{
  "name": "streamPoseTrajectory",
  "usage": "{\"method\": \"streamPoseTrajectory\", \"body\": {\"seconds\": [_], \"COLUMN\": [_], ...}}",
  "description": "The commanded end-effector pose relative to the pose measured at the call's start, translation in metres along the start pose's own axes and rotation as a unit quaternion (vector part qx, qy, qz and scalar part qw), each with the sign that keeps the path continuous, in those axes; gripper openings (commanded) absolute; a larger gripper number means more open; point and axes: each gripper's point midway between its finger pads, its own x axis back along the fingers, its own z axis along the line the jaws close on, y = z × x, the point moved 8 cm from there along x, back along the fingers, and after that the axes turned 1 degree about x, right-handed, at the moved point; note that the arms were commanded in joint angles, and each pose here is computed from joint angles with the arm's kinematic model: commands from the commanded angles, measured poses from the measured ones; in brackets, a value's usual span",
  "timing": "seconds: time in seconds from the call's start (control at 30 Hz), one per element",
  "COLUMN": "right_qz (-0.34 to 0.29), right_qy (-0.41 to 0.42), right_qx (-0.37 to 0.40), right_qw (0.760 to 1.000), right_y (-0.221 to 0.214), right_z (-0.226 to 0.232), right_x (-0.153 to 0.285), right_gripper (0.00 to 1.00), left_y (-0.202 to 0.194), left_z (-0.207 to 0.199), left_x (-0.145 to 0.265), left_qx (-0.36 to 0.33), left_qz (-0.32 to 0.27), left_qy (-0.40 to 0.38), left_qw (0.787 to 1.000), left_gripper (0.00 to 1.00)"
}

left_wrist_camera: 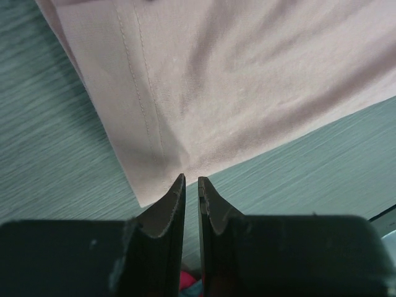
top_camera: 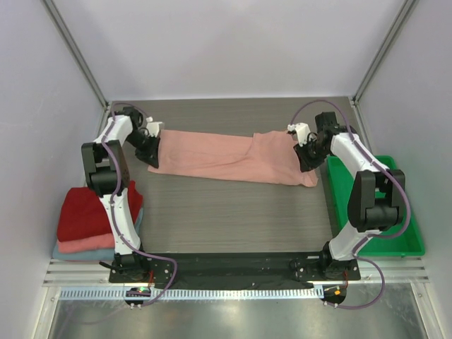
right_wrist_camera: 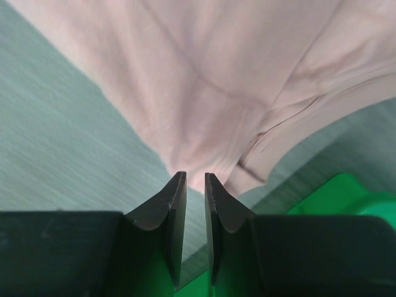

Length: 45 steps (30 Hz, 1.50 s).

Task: Fold and stack the t-shirts
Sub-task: Fold the tshirt

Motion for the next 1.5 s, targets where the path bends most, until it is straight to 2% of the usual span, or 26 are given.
{"method": "streamPoseTrajectory", "body": {"seconds": [0.0,0.3,0.47,0.6,0.77,0.87,0.93,1.0,1.07,1.13,1.17,1.3,1.4,1.47], "right_qz": [-0.027,-0.036,-0.017,-0.01,-0.02,-0.029,-0.048,-0.07,-0.089,-0.104,-0.106,-0.12,-0.123,-0.121], "right_qy": [-0.026,-0.046,-0.082,-0.123,-0.128,-0.134,-0.145,-0.151,-0.153,-0.152,-0.149,-0.143,-0.144,-0.144], "right_qx": [-0.004,-0.03,-0.037,-0.026,-0.018,-0.009,-0.008,-0.007,-0.012,-0.012,-0.014,-0.01,-0.008,-0.01], "right_qw": [0.999,0.998,0.996,0.992,0.991,0.991,0.988,0.986,0.984,0.983,0.983,0.982,0.982,0.982], "right_y": [0.021,0.053,0.062,0.071,0.087,0.102,0.118,0.131,0.14,0.146,0.146,0.15,0.149,0.147], "right_z": [-0.018,-0.057,-0.08,-0.103,-0.122,-0.132,-0.139,-0.142,-0.14,-0.136,-0.133,-0.119,-0.115,-0.112], "right_x": [-0.002,-0.047,-0.068,-0.078,-0.093,-0.098,-0.089,-0.076,-0.063,-0.053,-0.051,-0.033,-0.024,-0.022], "right_gripper": [0.24,0.24,0.24,0.23,0.23,0.23,0.23,0.23,0.24,0.24,0.24,0.25,0.25,0.26], "left_y": [0.011,0.006,-0.006,-0.018,-0.034,-0.034,-0.025,-0.018,-0.02,-0.024,-0.024,-0.037,-0.027,-0.022], "left_z": [-0.003,0.007,0.011,0.006,-0.002,-0.013,-0.029,-0.047,-0.058,-0.073,-0.078,-0.072,-0.063,-0.057], "left_x": [0.012,-0.001,-0.006,-0.001,0.002,0.012,0.035,0.059,0.068,0.069,0.066,0.049,0.041,0.036], "left_qx": [0.0,0.009,0.018,0.018,0.028,0.023,-0.013,-0.088,-0.157,-0.205,-0.236,-0.293,-0.319,-0.32], "left_qz": [-0.026,-0.012,0.011,0.021,0.029,0.015,-0.028,-0.048,-0.031,0.002,0.018,0.077,0.06,0.069], "left_qy": [-0.014,0.013,0.034,0.046,0.044,0.024,0.012,0.022,0.032,0.041,0.04,0.083,0.127,0.137], "left_qw": [1.0,1.0,0.999,0.999,0.998,0.999,0.999,0.995,0.987,0.978,0.971,0.949,0.937,0.935], "left_gripper": [0.14,0.13,0.12,0.12,0.11,0.1,0.11,0.18,0.27,0.3,0.35,0.38,0.4,0.4]}}
